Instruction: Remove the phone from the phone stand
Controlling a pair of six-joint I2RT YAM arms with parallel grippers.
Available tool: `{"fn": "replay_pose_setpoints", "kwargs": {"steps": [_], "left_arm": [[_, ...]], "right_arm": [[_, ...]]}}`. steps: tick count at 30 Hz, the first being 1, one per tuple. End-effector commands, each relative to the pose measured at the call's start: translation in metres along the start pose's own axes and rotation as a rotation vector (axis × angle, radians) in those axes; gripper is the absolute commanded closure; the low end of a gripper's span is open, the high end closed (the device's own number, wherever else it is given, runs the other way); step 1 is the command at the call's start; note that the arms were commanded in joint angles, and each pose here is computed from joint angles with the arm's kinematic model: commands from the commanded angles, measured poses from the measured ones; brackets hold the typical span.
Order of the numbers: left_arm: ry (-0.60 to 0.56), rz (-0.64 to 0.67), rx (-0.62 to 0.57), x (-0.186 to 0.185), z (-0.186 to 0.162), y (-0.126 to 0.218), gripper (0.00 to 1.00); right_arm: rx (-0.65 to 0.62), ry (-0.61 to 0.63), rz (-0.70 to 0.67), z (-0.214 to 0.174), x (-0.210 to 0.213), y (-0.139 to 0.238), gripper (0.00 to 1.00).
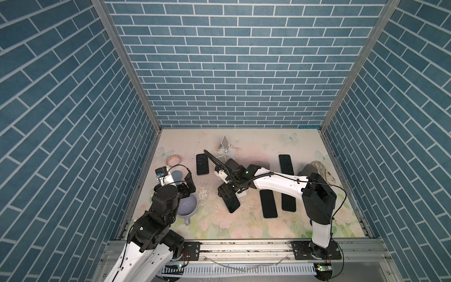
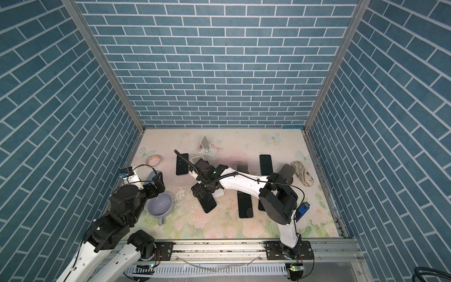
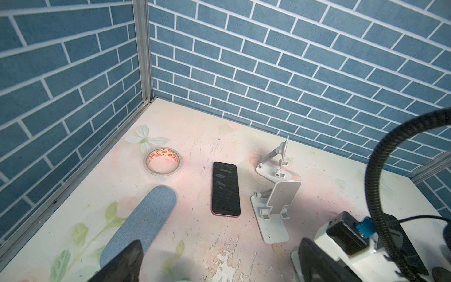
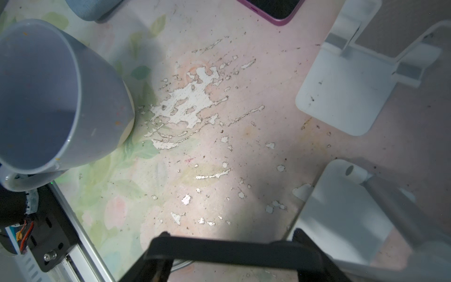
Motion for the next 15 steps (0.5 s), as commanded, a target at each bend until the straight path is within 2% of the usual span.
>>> {"fn": "replay_pose_setpoints", "kwargs": {"steps": [1,15], "left_arm": [[0.009,-0.035,-0.022,-0.006,0.011,0.003,0.00],[0.006,-0.062,-0.011,-0.016,0.017,-0.003,0.00]], "right_arm": [[-0.020,0.014,0.014,0.011,0.008,-0.003,0.42],[0.028,0.007,-0.011,0.009,0.002,-0.033,0.42]]}}
Point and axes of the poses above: each gripper's point midway between its finger pads, its own y axis back along the fingers, its own x axis along the line the jaws close on, z = x × y, the point moved 1 cm from there along y, back along the fingers, and after that the axes turned 10 degrees about -y, right-handed, at the moved point
